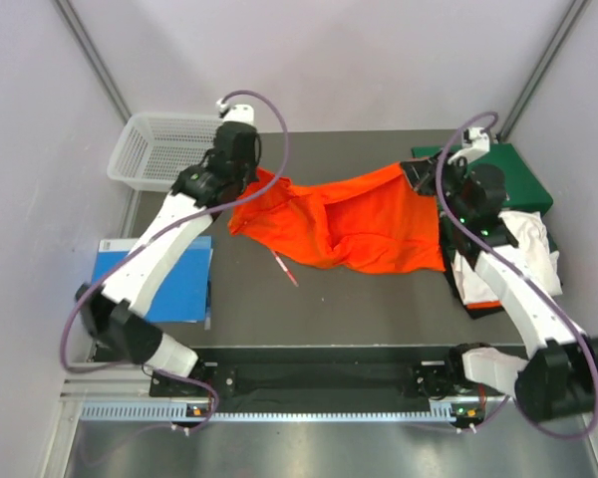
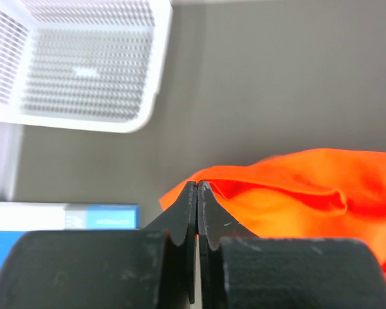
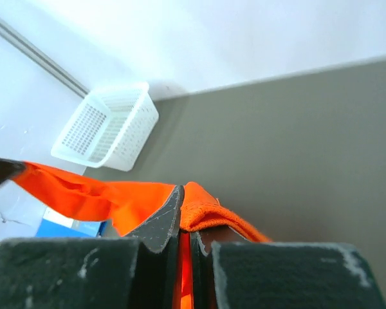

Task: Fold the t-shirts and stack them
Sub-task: Flatten out the tshirt

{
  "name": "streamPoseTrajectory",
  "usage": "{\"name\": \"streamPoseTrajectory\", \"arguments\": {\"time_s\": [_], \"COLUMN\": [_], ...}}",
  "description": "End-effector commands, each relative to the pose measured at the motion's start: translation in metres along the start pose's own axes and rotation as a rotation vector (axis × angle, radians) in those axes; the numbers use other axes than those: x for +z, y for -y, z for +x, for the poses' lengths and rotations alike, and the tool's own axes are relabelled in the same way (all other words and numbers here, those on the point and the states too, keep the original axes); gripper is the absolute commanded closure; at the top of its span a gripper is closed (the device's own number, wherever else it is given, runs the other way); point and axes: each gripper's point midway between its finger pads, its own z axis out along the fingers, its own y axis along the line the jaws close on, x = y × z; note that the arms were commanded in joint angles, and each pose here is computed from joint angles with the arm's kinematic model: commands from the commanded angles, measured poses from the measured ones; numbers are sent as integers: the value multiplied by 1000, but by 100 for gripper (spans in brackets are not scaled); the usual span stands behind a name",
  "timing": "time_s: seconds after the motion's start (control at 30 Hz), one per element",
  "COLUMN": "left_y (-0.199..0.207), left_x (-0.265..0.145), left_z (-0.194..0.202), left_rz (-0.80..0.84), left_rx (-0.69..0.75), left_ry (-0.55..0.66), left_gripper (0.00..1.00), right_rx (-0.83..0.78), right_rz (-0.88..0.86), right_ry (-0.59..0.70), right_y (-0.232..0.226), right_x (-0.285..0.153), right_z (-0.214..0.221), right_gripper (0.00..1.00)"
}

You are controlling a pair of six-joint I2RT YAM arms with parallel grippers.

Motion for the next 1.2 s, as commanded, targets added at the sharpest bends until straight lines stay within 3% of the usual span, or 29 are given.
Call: {"name": "streamPoseTrajectory", "arguments": {"time_s": [0.0, 0.13, 0.33, 0.5, 0.7, 0.97, 1.17], "left_y": [-46, -84, -106, -115, -115, -104, -77], "left_x": [-75, -149, -241, -295, -331, -322, -244], "left_z": [-50, -82, -114, -125, -138, -158, -164], "left_rz": [-29, -17, 125, 235, 331, 342, 238], "left_rx": [-98, -165, -205, -237, -258, -247, -186], "left_ry": [206, 367, 515, 594, 676, 695, 582], "left_gripper": [100, 100, 100, 100, 100, 100, 100], "right_rx": [-141, -176, -205, -247, -267, -287, -265], "right_rz": [-49, -86, -196, -281, -311, -271, -155], "right_ry": [111, 149, 208, 296, 374, 407, 327], "right_y": [-42, -68, -118, -157, -177, -173, -132], "right_x": [-49, -87, -147, -202, -239, -243, -194], "right_z": [-51, -70, -98, -124, -142, -149, -129], "right_gripper": [100, 100, 100, 100, 100, 100, 100]}}
